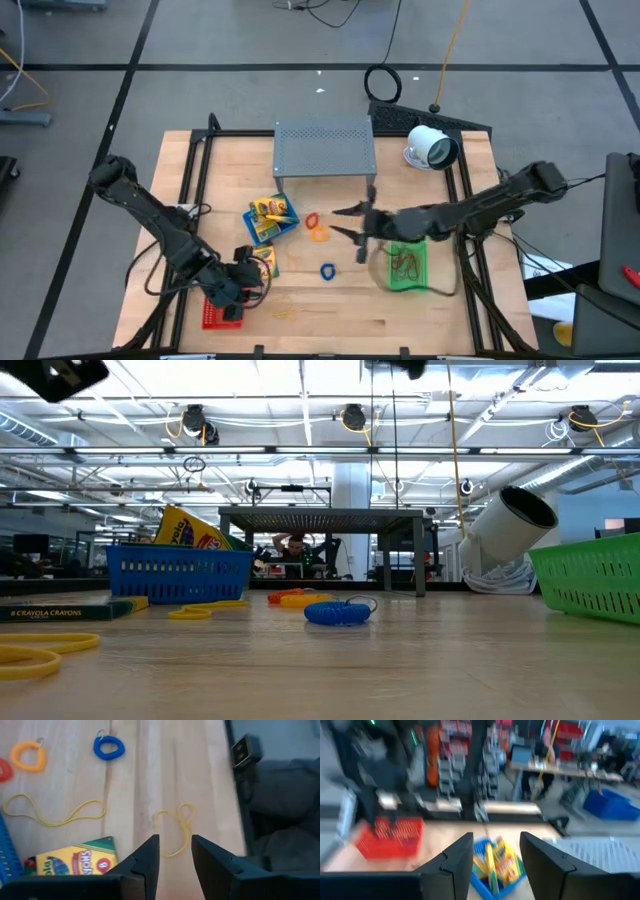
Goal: Pick & Place Office Desk Supplies
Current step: Put the yellow rubber band into the green bin
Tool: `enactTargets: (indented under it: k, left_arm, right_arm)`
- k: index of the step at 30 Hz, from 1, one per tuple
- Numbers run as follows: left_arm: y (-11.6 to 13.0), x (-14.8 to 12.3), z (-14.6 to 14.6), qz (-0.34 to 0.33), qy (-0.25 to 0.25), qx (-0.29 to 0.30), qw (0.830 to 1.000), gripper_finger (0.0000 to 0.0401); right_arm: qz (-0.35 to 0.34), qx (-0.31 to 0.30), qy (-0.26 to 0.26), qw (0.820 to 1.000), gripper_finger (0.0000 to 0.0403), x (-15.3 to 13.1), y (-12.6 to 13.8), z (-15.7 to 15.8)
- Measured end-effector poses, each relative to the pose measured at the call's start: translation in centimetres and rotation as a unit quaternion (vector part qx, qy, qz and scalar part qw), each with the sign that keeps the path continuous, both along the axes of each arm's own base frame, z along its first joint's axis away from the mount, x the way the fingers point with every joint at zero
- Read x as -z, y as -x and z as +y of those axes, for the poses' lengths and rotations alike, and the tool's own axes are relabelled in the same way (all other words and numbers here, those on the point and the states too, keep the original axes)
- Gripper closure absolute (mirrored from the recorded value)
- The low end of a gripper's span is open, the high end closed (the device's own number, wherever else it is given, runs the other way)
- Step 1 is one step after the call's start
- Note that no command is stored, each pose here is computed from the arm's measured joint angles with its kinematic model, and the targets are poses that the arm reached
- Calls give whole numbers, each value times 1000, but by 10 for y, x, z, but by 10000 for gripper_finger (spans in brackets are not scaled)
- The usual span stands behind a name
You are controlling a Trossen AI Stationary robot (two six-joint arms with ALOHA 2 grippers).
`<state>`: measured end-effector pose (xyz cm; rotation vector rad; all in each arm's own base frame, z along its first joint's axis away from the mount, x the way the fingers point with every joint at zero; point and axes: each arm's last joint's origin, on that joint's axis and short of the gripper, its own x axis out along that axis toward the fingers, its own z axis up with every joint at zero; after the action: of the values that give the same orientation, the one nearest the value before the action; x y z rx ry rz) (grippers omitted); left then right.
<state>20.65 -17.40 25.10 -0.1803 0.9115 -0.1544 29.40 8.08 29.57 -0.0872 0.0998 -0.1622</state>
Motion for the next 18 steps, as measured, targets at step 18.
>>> enactTargets:
  k: [18]
  left_arm:
    - [-32, 35, -1, 34, -43, 56, 997, 281]
  right_arm:
    - [-181, -132, -23, 974, 256, 8, 67, 5]
